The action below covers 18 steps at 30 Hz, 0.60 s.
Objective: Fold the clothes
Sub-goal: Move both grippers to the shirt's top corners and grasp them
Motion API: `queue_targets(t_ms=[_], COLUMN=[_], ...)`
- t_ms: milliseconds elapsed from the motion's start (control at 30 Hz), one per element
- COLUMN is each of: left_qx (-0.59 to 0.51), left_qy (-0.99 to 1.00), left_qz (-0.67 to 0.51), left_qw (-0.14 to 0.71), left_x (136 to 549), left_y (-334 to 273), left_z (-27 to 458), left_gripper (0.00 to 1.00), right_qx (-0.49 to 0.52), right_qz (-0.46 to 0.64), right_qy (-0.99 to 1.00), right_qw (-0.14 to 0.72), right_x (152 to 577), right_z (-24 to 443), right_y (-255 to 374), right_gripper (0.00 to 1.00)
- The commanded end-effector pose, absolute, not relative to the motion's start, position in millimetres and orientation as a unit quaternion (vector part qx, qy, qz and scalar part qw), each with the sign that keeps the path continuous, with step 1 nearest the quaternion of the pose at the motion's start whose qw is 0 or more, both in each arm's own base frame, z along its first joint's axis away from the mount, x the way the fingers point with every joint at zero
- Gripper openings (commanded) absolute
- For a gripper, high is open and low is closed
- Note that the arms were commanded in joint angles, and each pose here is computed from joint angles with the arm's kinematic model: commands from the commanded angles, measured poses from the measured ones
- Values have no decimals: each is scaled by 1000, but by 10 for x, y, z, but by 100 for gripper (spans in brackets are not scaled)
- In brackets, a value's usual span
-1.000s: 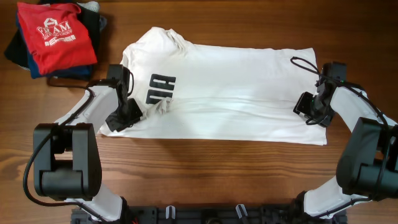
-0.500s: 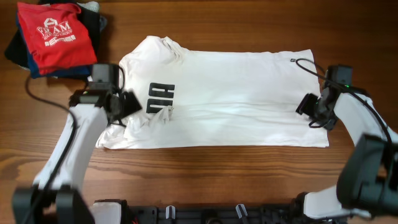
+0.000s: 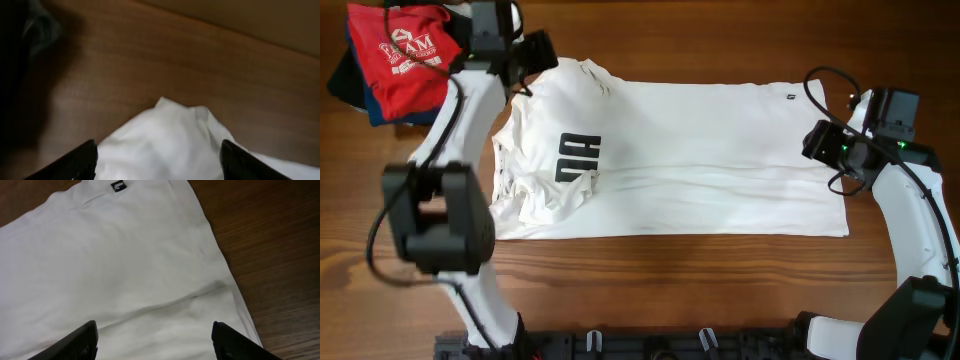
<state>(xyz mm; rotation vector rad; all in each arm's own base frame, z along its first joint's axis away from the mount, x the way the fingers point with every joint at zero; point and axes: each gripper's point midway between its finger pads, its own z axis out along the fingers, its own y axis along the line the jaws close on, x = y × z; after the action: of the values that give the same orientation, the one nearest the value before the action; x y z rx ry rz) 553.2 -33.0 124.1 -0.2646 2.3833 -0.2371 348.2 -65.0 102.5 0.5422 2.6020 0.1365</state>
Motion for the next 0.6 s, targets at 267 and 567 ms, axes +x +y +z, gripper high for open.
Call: queue_targets(t_ms=[267,567], left_qx=[-74,-62], left_qy=[938,948], left_qz=[-126,-152], left_qw=[314,271], left_x=[5799,5647], left_y=[-502,-696], left_z=[166,-40], left_gripper=[80,4], right_qx=[189,190], right_qz=[57,59], right_qy=[950,951], right_qw=[242,238], right_x=[3506,3490], right_z=[1065,1056], right_y=[-632,-622], right_gripper=[73,73])
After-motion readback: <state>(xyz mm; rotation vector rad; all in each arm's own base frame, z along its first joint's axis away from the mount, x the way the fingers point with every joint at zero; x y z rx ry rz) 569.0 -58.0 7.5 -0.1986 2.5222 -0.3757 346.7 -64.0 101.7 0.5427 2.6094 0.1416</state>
